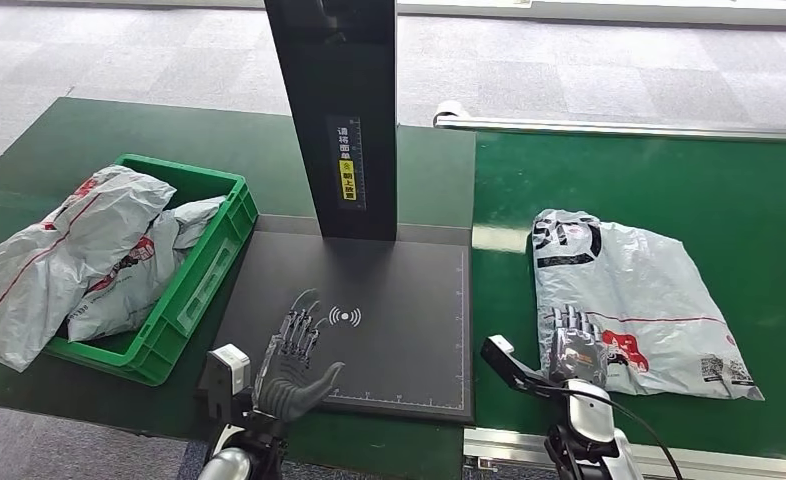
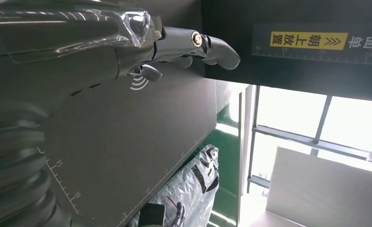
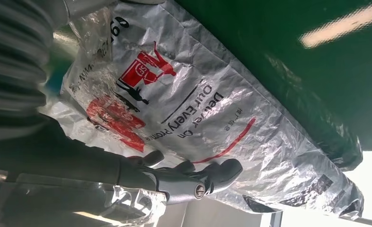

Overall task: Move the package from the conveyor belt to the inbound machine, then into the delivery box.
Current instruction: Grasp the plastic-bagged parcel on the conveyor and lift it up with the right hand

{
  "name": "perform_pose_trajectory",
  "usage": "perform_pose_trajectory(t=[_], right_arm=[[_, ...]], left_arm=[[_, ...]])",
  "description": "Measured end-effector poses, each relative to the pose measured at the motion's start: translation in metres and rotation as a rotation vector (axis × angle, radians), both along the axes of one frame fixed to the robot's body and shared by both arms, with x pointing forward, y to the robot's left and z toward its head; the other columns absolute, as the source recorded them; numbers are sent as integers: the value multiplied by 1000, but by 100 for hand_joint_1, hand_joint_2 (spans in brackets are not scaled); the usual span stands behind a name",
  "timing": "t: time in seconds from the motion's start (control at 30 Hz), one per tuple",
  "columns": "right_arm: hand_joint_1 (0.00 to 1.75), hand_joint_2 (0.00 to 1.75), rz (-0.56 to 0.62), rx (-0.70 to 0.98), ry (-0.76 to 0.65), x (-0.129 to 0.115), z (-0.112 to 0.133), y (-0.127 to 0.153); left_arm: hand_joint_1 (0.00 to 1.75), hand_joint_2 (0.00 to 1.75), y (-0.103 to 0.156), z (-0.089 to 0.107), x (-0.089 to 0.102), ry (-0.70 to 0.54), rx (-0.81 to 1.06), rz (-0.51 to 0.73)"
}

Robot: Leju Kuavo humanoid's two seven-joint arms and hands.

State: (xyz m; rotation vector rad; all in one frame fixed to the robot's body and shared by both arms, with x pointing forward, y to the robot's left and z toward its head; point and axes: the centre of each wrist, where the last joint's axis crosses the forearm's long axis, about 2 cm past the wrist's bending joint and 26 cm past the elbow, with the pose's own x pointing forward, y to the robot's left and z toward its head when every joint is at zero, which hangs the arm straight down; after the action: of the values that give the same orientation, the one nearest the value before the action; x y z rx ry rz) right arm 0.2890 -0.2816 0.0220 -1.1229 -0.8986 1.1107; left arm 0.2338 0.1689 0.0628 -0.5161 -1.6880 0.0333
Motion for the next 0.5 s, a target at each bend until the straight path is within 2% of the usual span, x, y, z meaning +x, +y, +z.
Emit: perform_pose_trajectory(t=[0.33,0.47,0.5], right_arm=[[0,175,-53,3,-9,-19,-1,-16],[172,175,-60,6,-10,-21,-1,-19],[175,175,-60,12,-11,-21,-1,-19]], left_arm=[[0,175,1,-1,-1,8,2,7],[0,175,1,-1,-1,8,2,8],[0,175,1,-1,-1,8,2,9]])
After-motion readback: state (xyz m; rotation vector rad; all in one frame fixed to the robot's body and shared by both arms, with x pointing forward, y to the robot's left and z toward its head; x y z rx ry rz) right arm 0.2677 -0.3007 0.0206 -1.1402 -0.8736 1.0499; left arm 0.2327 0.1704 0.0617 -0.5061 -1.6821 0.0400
